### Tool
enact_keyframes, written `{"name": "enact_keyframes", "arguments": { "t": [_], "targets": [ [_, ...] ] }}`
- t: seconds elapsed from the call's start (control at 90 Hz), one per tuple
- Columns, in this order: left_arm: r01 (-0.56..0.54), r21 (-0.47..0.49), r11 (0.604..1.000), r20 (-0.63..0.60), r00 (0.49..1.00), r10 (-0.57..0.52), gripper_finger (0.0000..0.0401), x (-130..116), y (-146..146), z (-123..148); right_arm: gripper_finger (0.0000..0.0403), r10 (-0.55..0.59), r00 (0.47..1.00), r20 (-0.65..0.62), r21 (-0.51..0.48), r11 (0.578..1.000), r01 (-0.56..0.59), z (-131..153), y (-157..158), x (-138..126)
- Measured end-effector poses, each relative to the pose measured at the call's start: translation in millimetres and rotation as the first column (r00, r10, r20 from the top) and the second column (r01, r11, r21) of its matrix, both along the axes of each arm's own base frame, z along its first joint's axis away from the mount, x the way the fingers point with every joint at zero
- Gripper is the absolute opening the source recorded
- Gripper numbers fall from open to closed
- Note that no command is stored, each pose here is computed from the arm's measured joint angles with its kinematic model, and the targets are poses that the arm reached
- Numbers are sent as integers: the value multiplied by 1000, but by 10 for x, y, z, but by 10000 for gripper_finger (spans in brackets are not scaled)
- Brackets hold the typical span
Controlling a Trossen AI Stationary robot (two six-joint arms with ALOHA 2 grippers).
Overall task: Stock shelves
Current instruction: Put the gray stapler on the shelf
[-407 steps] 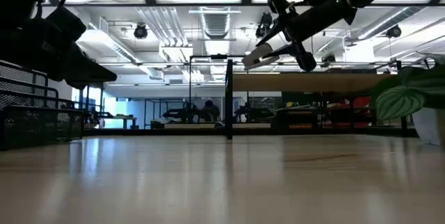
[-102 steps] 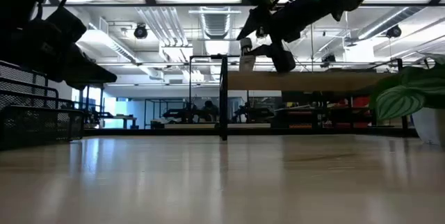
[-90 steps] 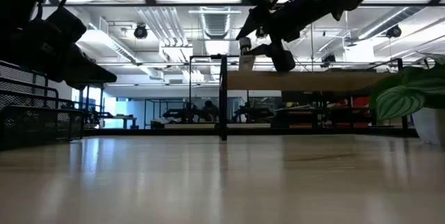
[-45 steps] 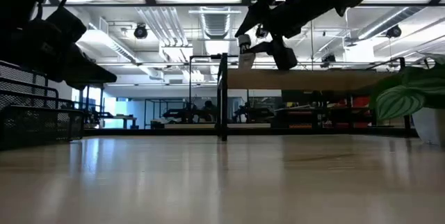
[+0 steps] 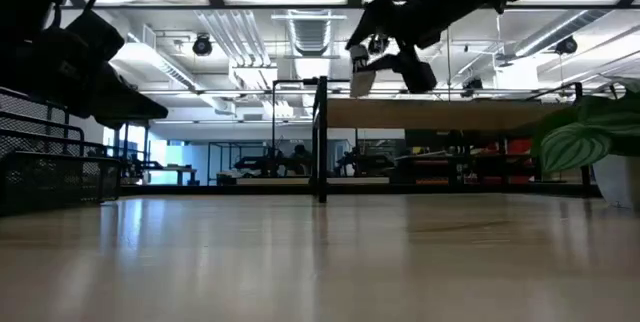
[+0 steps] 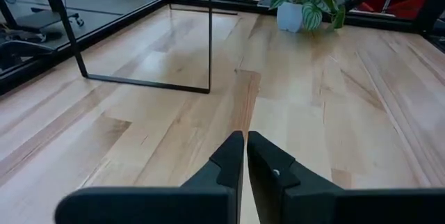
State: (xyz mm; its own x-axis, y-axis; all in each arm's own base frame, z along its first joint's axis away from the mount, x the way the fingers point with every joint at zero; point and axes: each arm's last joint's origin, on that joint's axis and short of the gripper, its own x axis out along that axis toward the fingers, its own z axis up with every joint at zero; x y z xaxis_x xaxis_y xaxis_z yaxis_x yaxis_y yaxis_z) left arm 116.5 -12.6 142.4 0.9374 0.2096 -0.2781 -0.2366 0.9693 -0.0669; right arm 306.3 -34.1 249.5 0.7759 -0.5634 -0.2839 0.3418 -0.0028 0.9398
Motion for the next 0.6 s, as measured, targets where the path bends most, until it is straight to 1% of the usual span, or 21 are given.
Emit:
{"name": "enact_keyframes", "arguments": {
  "t": [0.111, 0.189, 0.3, 0.444, 0.489, 0.6],
  "targets": [
    [0, 0, 1000, -1, 1000, 0, 4, 0, 0, -1, 186, 29, 999, -21, 8, 1000, -29, 0, 102, -19],
    [0, 0, 1000, 0, 1000, 0, 4, 0, 0, 0, 186, 42, 999, -14, -1, 999, -42, 19, 161, -19],
    [0, 0, 1000, 0, 1000, 0, 4, 0, 0, 0, 186, 59, 998, -34, -18, 998, -60, 13, 212, -22],
    [0, 0, 1000, 0, 1000, 0, 4, 0, 0, 0, 186, -5, 994, -113, 5, 1000, 6, -75, 202, -70],
    [0, 0, 1000, 0, 1000, 0, 4, 0, 0, 0, 186, -26, 993, -118, 10, 1000, 28, -93, 197, -73],
    [0, 0, 1000, 0, 1000, 0, 4, 0, 0, 0, 186, -24, 992, -122, -1, 1000, 25, -95, 198, -68]
  ]
}}
